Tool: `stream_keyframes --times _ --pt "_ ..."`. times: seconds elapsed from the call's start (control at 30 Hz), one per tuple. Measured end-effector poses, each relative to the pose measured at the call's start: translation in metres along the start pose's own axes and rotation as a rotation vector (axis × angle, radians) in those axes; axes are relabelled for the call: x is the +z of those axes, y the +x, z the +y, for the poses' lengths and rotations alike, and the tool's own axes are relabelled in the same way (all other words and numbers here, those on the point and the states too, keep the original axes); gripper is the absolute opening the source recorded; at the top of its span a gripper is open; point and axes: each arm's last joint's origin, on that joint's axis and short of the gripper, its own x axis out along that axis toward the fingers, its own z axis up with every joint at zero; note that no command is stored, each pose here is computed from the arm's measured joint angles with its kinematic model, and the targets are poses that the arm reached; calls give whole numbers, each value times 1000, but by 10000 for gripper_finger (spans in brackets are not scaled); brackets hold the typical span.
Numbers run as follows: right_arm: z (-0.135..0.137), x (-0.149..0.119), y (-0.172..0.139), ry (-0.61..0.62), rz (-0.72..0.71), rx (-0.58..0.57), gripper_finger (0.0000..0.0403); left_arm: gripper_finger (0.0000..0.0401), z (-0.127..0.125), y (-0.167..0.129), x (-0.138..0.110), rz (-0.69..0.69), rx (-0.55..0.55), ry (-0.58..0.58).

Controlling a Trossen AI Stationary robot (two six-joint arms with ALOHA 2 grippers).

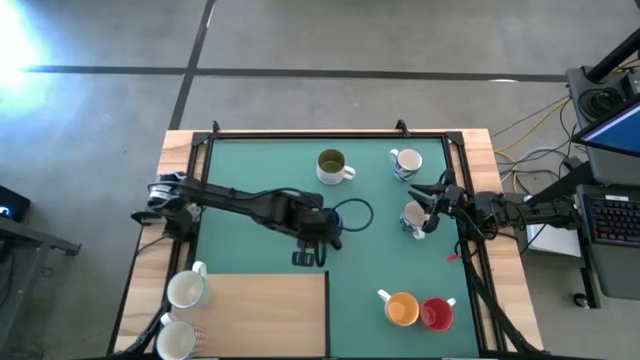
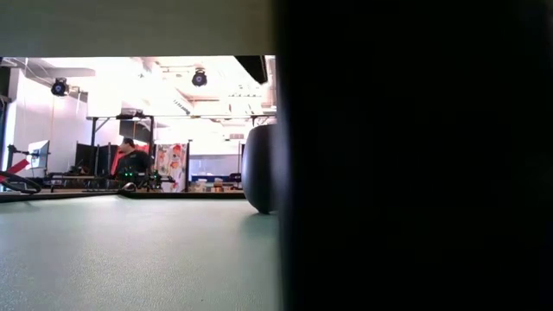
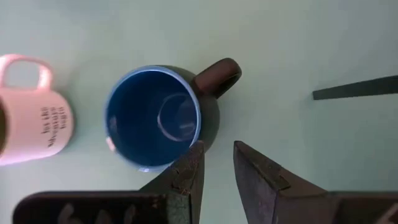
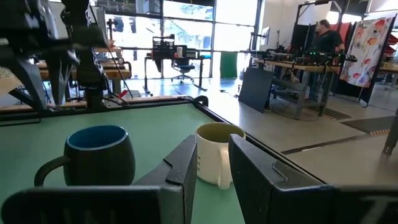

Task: Place coffee mugs
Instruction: Put the black mug on the shelf

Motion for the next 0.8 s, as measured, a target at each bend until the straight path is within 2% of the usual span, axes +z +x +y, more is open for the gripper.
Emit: stream_keyframes --times 0.1,0.37,0.8 --pt "0 0 0 0 0 0 82 68 6 14 3 13 -41 7" --pt "0 0 0 0 0 0 82 68 21 36 3 52 -67 51" --pt "0 0 0 0 0 0 82 65 25 74 1 135 -103 10"
